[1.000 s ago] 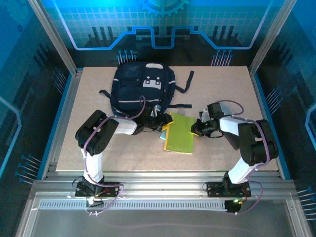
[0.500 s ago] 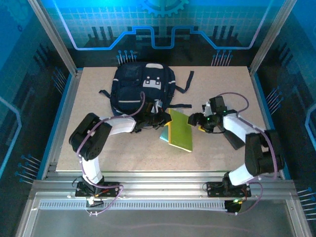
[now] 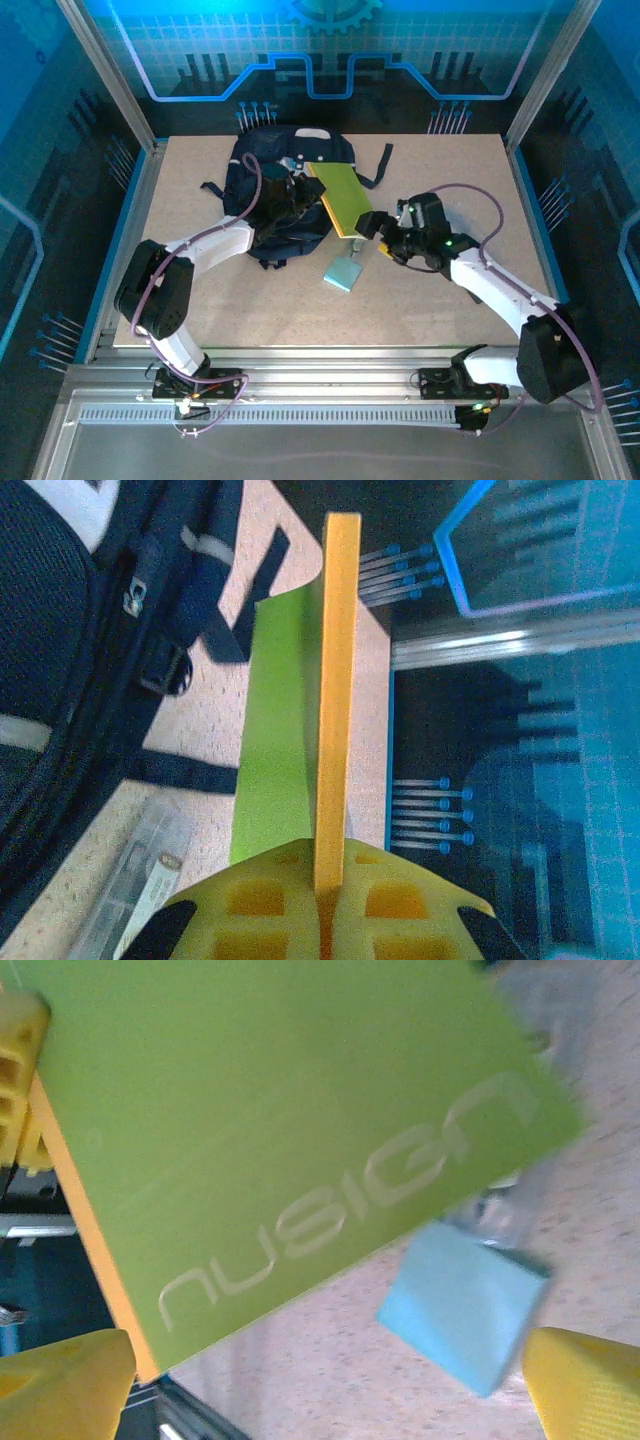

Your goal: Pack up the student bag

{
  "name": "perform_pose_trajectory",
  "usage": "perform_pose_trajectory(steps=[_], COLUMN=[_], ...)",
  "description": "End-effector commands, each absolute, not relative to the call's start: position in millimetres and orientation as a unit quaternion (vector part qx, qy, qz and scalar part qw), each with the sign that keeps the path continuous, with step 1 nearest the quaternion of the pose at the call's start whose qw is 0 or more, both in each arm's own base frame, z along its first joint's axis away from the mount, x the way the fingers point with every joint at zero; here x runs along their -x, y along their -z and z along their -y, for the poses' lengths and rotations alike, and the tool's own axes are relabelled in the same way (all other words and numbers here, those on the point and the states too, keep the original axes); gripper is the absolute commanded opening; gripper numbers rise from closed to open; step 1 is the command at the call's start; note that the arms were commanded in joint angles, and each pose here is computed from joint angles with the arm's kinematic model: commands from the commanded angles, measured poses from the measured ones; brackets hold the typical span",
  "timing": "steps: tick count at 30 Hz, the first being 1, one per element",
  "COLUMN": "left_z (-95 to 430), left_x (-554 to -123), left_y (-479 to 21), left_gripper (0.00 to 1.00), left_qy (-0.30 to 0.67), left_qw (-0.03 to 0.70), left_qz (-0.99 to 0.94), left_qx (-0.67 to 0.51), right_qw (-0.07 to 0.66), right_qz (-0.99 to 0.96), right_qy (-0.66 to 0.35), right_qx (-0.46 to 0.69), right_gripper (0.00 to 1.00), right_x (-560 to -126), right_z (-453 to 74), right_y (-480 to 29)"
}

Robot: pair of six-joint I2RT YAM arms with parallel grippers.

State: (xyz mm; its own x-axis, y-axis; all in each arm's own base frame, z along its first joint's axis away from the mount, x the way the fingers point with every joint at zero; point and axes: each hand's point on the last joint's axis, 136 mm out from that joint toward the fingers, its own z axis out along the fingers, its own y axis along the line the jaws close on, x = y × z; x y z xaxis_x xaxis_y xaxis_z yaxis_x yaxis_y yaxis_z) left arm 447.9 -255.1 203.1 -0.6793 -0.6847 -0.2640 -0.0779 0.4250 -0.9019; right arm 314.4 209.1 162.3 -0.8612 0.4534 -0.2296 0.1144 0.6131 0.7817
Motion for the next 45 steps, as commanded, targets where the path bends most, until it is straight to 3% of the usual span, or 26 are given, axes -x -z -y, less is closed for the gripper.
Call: perform_pose_trajectory(steps=[1,7,12,17,22,25,30,31,33,34,37,39,42,45], left_z=[243.8,233.7,240.1,244.9,240.8,243.9,244.8,244.7,245.3,246.4,248.1,242.4,229.1,214.8], left_x=[-461.0,-457.5,-446.5,-436.9,-434.1,-430.9,-420.9,-419.2,-416.6,-416.3,-415.3,-414.5,-413.0,-409.8], left_y=[-227.1,-234.4,-223.0,-207.6,-202.8,-202.6,-189.1,-186.4,-182.9,-181.9,-177.8,-173.3,-174.5,-179.1], left_gripper=[0.0,0.0,0.0,0.0,0.0,0.0,0.0,0.0,0.01,0.07,0.47,0.65,0.76,0.79], left_qy=[0.505,0.515,0.539,0.552,0.55,0.56,0.556,0.554,0.547,0.544,0.526,0.503,0.463,0.395], left_qw=[0.361,0.382,0.36,0.34,0.358,0.358,0.343,0.341,0.339,0.337,0.325,0.317,0.324,0.329], left_qz=[-0.729,-0.701,-0.688,-0.681,-0.67,-0.665,-0.675,-0.679,-0.688,-0.695,-0.728,-0.753,-0.789,-0.84], left_qx=[0.29,0.311,0.326,0.341,0.348,0.341,0.342,0.341,0.334,0.328,0.298,0.282,0.242,0.176], right_qw=[0.231,0.231,0.259,0.274,0.268,0.287,0.311,0.313,0.321,0.326,0.339,0.346,0.355,0.361], right_qz=[-0.816,-0.776,-0.749,-0.728,-0.729,-0.715,-0.714,-0.716,-0.721,-0.723,-0.732,-0.744,-0.76,-0.782], right_qy=[-0.486,-0.537,-0.552,-0.555,-0.554,-0.56,-0.552,-0.548,-0.541,-0.538,-0.526,-0.514,-0.495,-0.467], right_qx=[-0.211,-0.238,-0.258,-0.294,-0.3,-0.304,-0.299,-0.297,-0.29,-0.287,-0.269,-0.251,-0.225,-0.202], right_gripper=[1.0,1.0,0.99,0.83,0.9,0.7,0.11,0.04,0.0,0.0,0.0,0.0,0.0,0.0], right_x=[-336.9,-351.8,-374.9,-387.5,-382.5,-386.1,-394.7,-395.5,-397.7,-398.1,-400.3,-401.5,-400.1,-395.8], right_z=[-236.2,-260.8,-263.6,-253.5,-254.4,-246.8,-235.8,-235.0,-231.9,-230.4,-223.6,-216.2,-204.2,-190.0], right_y=[-190.2,-190.3,-194.1,-189.0,-186.9,-192.4,-200.0,-200.3,-202.0,-202.5,-204.7,-206.3,-207.0,-207.2])
